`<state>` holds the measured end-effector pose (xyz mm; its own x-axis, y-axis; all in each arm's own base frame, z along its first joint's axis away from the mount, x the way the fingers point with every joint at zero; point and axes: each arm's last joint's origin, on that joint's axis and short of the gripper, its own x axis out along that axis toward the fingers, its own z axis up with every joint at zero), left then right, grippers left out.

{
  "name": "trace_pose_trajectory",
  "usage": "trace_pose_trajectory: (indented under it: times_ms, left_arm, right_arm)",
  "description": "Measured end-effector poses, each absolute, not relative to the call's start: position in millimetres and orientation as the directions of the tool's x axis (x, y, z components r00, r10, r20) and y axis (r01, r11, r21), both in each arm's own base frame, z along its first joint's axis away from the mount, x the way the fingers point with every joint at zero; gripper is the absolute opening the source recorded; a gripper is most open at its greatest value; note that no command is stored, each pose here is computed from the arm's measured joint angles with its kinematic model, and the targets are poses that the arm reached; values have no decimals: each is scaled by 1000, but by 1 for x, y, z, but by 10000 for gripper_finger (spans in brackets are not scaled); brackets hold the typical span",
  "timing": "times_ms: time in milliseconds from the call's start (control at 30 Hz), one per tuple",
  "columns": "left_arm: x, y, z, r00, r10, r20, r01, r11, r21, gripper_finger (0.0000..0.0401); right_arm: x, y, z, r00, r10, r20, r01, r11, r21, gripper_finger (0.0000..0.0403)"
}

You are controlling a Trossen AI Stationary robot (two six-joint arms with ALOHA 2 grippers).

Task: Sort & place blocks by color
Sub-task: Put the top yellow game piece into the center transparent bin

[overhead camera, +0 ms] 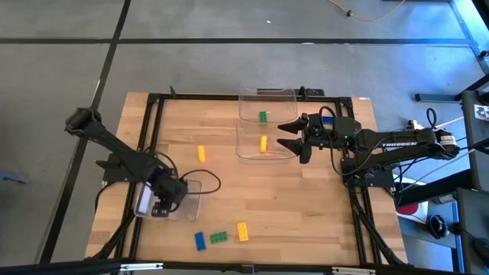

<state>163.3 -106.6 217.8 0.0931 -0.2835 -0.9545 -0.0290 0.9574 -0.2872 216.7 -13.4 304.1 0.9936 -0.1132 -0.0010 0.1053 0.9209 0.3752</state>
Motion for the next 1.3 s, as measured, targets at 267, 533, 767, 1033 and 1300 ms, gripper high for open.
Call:
trace_pose_trajectory:
  times_ms: [267,533,767,1033,1300]
  left_arm:
    - [173,-86,311,435,-185,-881,5,979,-203,259]
    - [183,-34,374,737,173,-653,-217,976,14,259]
    - [180,4,369,838,325,-438,-407,907,-106,259]
    - [178,7,329,975,221,-28,-215,905,-367,259]
    - [180,8,312,965,257,46,-213,876,-433,259]
  right_arm:
    - [217,-13,304,994,-113,-1,105,921,375,316]
    - [217,-13,304,994,-113,0,105,919,379,316]
    - [217,-13,305,994,-113,8,102,920,379,316]
    - [217,-13,307,993,-113,35,92,921,379,316]
    - [217,-13,308,993,-113,37,91,921,379,316]
